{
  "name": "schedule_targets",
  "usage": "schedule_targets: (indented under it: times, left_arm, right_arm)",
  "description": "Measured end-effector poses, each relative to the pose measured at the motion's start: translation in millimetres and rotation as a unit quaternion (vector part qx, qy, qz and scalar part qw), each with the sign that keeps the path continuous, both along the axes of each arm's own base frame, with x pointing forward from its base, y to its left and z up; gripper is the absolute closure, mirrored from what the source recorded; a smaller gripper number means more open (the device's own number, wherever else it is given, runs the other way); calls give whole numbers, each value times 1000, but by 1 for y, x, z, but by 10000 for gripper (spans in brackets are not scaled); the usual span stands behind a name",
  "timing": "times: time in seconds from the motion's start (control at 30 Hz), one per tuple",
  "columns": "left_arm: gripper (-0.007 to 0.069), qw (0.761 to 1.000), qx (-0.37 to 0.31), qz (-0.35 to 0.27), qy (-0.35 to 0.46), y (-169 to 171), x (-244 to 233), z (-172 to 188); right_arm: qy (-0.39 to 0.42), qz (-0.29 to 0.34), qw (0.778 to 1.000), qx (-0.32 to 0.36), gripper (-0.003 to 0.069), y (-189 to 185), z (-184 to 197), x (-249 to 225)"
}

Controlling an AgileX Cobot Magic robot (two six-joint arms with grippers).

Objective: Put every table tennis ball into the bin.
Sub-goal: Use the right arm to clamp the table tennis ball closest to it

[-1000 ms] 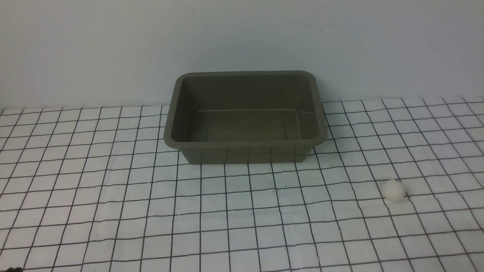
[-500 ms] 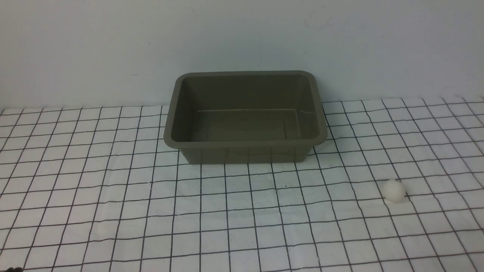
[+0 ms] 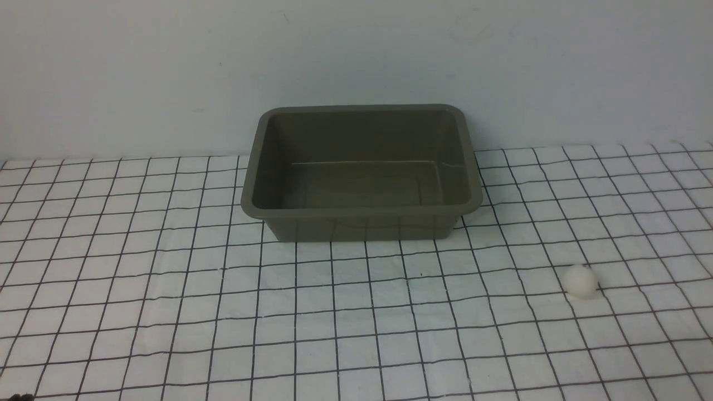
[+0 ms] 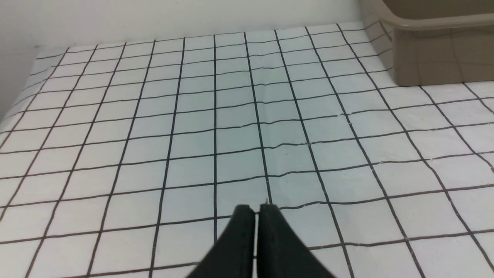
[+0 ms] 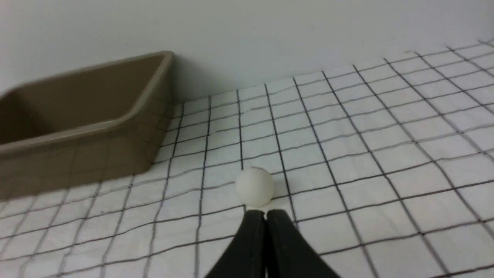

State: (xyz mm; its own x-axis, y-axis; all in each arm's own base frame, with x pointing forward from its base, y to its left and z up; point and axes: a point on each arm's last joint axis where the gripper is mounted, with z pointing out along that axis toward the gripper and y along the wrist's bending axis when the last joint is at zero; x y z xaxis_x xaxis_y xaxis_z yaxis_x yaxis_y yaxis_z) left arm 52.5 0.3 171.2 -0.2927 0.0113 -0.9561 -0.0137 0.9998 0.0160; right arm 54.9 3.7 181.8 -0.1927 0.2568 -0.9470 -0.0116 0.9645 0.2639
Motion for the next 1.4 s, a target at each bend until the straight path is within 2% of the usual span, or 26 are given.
schedule_targets:
  times: [0.2,0.23,0.4,0.73,0.9,0.97,1.0,1.03,1.07,1.17,1.2,1.27,1.33,1.4]
  left_arm:
    - [630,1000,0,0,0,0,0,0]
    - [630,1000,0,0,0,0,0,0]
    - [630,1000,0,0,0,0,0,0]
    - [630,1000,0,0,0,0,0,0]
    - [630,1000,0,0,0,0,0,0]
    - [630,1000,0,0,0,0,0,0]
    - [630,1000,0,0,0,0,0,0]
    - [630,1000,0,0,0,0,0,0]
    - [630,1000,0,0,0,0,0,0]
    - [630,1000,0,0,0,0,0,0]
    - [630,1000,0,0,0,0,0,0]
    - [630,1000,0,0,0,0,0,0]
    - [630,1000,0,0,0,0,0,0]
    - [630,1000,0,0,0,0,0,0]
  right_arm:
    - [7,10,991,132,676,6,1,0]
    - [7,11,990,138,676,6,1,0]
    - [-3,17,994,105,676,6,2,0]
    - [-7,17,995,95,676,6,2,0]
    - [-42,10,994,100,676,4,8,1]
    - [-96,-3,989,113,676,1,18,2]
    - [-135,-14,983,125,676,-2,25,1]
    - [-222,-40,961,161,676,-9,40,-2]
    - [-273,-58,943,182,676,-14,49,-5]
    - [-364,-94,901,217,676,-24,63,-13]
    - [-406,-113,877,232,676,-30,68,-19]
    - [-450,-136,848,246,676,-36,73,-26]
    - [-464,-141,839,246,676,-38,75,-28]
    - [-474,-133,839,231,676,-36,77,-29]
